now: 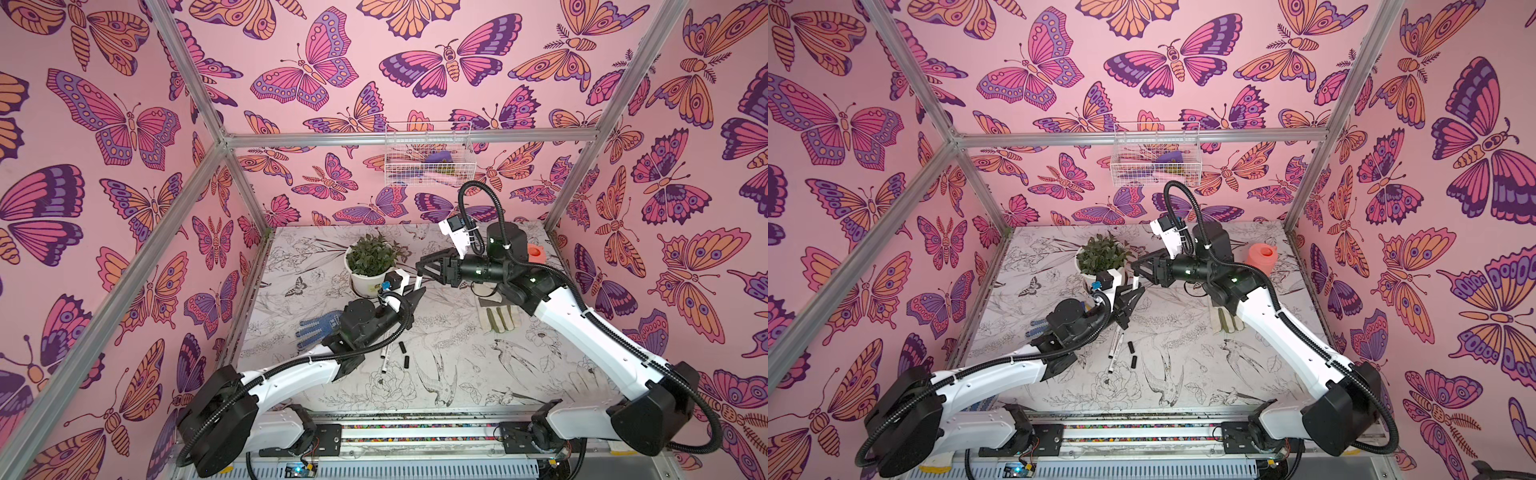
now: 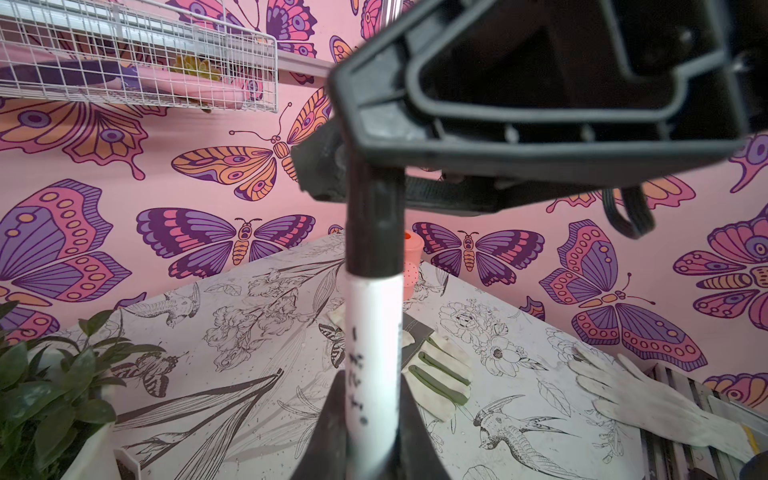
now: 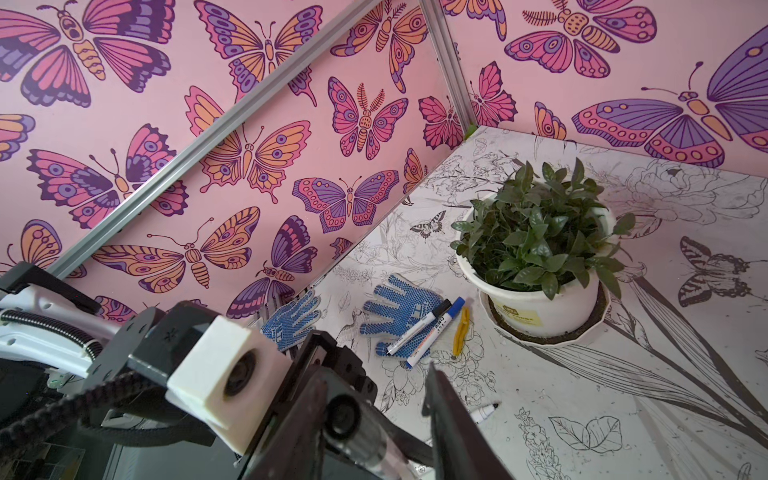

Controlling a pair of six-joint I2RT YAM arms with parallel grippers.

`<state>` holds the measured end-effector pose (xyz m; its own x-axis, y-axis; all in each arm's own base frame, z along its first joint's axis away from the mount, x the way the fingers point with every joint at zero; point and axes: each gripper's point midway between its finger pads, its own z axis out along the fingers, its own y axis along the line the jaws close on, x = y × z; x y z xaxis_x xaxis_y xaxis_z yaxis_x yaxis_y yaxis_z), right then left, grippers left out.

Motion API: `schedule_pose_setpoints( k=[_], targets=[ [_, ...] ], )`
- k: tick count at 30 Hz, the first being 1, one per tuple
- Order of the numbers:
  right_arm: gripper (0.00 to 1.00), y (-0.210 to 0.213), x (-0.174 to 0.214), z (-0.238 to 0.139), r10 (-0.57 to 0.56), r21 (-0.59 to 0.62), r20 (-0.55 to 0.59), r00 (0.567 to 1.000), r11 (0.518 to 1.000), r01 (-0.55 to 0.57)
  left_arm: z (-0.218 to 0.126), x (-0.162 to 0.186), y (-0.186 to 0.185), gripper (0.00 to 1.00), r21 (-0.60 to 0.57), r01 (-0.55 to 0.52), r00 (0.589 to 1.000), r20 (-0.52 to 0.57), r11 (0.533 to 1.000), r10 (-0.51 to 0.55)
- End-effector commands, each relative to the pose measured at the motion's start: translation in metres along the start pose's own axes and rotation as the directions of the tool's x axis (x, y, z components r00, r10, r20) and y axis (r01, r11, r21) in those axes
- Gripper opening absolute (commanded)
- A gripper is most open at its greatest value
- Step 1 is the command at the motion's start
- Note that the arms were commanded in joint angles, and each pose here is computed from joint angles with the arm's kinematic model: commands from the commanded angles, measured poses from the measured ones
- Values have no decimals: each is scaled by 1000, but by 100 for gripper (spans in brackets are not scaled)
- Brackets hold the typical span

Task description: Insert the pens into the pen caps

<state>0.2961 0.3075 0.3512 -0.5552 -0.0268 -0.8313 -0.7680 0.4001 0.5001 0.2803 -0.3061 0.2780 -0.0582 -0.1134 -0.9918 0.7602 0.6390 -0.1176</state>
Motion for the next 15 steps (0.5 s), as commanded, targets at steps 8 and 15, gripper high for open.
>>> schedule_pose_setpoints(
  k=[8,15],
  targets=[
    [29,2,-11,5,13,-8,20,1000,1000,-13,-3,-5,-4,0,12,2,1000,27,1000,-2],
    [15,-4,14,11,105,-31,-22,994,994,-106,3,-38,-10,0,27,-68,993,101,997,65]
  ],
)
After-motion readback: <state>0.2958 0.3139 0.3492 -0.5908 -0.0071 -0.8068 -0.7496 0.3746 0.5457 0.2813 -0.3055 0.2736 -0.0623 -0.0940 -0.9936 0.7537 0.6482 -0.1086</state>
